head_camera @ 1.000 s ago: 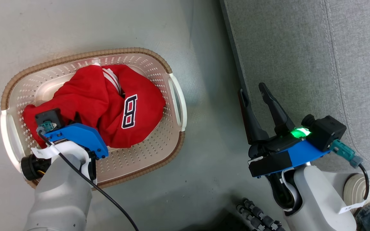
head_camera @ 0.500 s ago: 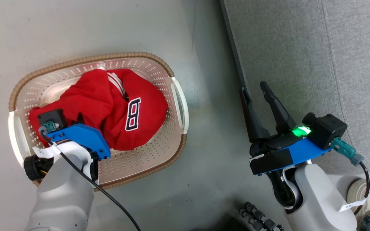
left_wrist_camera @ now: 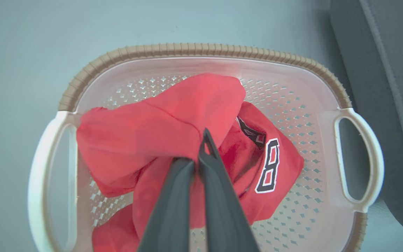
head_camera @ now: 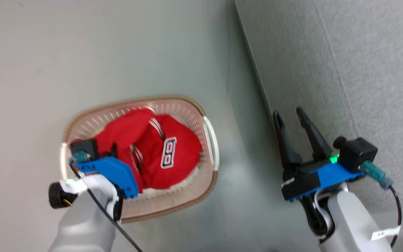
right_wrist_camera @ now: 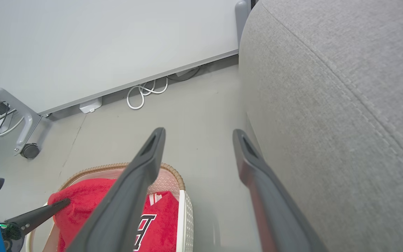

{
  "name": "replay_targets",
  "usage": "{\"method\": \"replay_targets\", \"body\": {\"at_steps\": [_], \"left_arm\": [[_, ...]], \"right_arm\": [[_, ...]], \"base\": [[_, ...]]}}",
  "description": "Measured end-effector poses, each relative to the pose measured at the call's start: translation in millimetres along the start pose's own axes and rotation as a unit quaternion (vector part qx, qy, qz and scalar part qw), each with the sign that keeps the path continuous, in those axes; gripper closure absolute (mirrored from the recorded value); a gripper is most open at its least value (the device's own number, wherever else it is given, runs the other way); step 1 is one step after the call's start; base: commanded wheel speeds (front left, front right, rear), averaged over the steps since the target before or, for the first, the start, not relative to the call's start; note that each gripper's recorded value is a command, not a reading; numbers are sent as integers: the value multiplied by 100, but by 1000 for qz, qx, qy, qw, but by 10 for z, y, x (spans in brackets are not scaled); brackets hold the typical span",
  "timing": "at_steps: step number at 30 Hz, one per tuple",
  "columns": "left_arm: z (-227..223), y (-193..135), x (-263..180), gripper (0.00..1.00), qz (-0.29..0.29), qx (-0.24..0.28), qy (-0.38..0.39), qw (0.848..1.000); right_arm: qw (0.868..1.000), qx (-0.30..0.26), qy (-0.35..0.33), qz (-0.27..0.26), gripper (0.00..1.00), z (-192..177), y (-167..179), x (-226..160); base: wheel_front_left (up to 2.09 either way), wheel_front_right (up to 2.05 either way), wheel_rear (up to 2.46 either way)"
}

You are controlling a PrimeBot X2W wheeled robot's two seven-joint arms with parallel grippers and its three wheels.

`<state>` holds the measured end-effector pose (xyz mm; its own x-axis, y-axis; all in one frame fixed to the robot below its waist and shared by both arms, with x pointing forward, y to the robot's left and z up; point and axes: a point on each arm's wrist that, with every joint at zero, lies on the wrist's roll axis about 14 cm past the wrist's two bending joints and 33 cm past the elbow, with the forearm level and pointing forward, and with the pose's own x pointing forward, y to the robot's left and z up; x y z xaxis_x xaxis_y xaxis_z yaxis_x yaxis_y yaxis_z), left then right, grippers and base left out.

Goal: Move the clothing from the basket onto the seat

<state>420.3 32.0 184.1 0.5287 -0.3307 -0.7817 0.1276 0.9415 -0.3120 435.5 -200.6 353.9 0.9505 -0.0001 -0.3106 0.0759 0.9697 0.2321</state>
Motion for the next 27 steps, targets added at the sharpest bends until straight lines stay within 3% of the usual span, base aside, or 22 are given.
{"method": "replay_targets", "body": {"at_steps": [13, 27], "left_arm": [[624, -557, -994, 100, -85, 84, -120, 986], [1382, -1282, -2038, 100, -157, 161, -287, 931]], "right_arm": [[998, -9, -50, 36, 0, 425, 318, -475], [991, -18, -79, 108, 0, 696, 823, -859]], "base": [[0, 0, 0], [0, 0, 0]]}}
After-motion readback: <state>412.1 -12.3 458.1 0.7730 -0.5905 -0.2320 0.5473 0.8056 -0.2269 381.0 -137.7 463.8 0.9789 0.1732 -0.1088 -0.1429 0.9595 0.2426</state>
